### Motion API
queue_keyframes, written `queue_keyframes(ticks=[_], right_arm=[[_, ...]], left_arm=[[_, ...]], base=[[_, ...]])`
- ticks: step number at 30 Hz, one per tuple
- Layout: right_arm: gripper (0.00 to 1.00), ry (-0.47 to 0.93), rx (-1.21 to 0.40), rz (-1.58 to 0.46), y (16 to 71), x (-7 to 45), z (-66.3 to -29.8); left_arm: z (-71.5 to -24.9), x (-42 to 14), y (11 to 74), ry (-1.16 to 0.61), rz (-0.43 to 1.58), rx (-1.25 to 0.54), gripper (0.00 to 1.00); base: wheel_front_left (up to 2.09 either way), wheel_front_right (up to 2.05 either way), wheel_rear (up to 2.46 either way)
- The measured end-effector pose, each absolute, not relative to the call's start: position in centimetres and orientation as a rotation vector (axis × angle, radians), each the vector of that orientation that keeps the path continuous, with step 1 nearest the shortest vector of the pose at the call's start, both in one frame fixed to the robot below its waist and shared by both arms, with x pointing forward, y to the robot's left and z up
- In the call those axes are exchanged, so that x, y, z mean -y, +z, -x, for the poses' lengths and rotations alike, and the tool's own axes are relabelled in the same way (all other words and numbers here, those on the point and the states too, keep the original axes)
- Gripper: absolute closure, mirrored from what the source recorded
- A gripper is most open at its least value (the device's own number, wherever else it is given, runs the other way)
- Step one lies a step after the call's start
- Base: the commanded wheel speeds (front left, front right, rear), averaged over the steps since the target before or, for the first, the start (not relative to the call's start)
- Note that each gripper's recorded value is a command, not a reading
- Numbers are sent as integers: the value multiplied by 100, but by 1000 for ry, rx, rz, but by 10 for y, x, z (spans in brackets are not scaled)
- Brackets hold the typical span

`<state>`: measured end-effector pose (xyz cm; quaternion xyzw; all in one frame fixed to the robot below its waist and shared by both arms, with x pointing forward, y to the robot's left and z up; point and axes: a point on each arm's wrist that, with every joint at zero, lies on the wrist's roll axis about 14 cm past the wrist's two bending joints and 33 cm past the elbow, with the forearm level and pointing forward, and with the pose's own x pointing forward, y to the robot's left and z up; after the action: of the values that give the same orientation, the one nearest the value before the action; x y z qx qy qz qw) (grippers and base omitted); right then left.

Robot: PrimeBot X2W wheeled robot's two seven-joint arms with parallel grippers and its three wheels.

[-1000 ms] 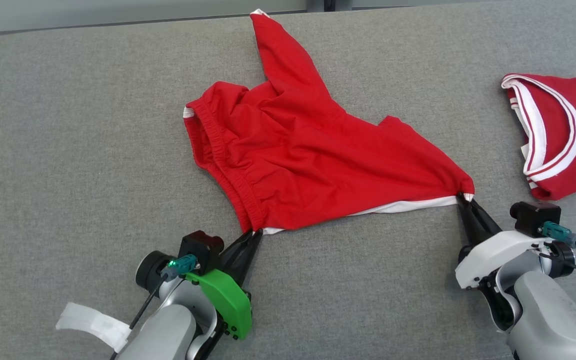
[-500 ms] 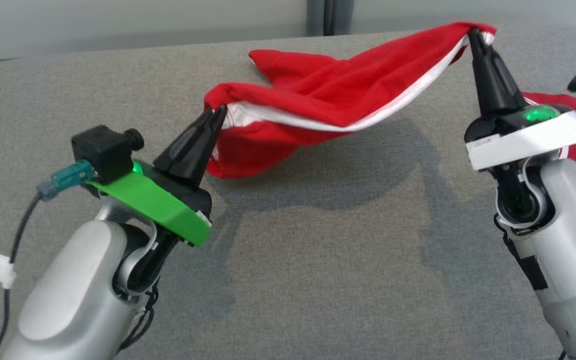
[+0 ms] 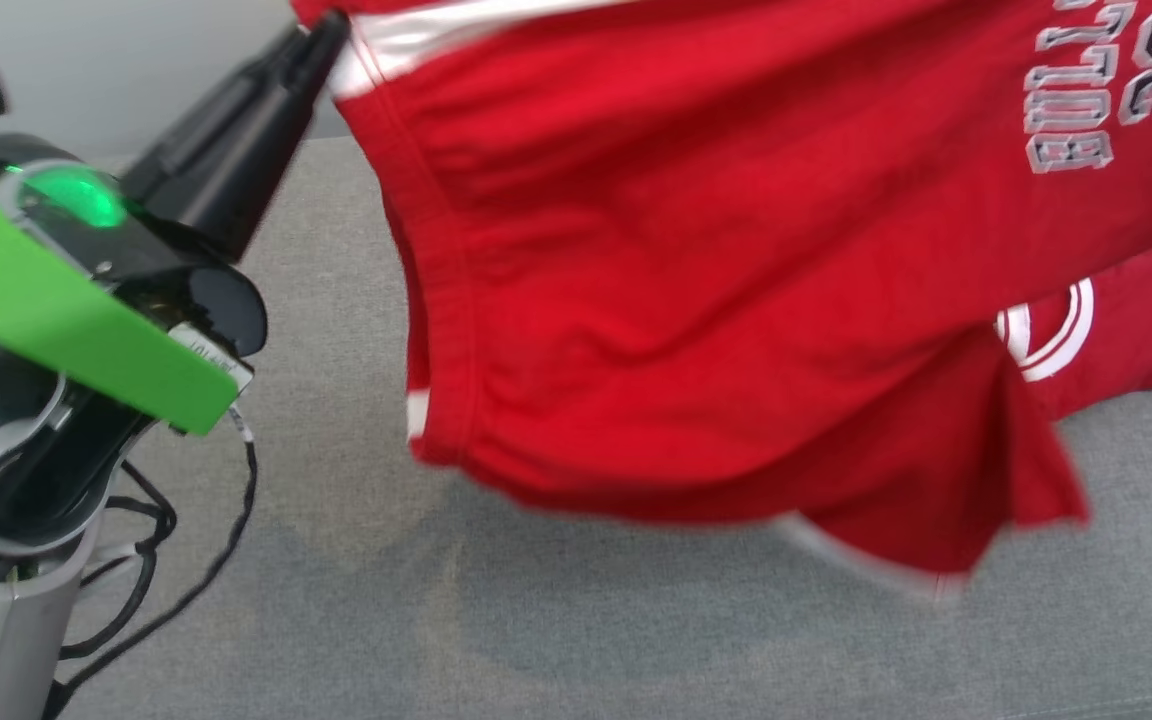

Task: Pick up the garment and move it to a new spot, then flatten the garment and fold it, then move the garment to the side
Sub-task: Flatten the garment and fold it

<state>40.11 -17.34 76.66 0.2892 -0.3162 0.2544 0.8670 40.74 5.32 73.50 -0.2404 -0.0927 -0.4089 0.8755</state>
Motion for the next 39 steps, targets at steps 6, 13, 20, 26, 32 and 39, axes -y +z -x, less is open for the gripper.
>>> queue_keyframes(ticks=[6, 13, 20, 26, 32, 39], right_arm=[[100, 579, 66, -788, 643, 104, -448], [100, 503, 325, -775, 748, 101, -521], [100, 476, 228, -667, 683, 92, -551], [100, 181, -258, -705, 468, 128, -512], [100, 62, -540, -611, 362, 147, -422], [100, 92, -508, -534, 362, 155, -409]], left_arm=[[-453, -50, 606, -690, 614, -375, 100], [-524, -54, 693, -631, 557, -13, 100], [-536, -43, 652, -678, 366, 20, 100], [-496, -71, 451, -484, 405, -410, 100], [-434, -74, 372, -384, 463, -549, 100], [-419, -69, 371, -325, 532, -493, 100]], base=[[0, 0, 0], [0, 0, 0], [0, 0, 0], [0, 0, 0], [0, 0, 0], [0, 0, 0]])
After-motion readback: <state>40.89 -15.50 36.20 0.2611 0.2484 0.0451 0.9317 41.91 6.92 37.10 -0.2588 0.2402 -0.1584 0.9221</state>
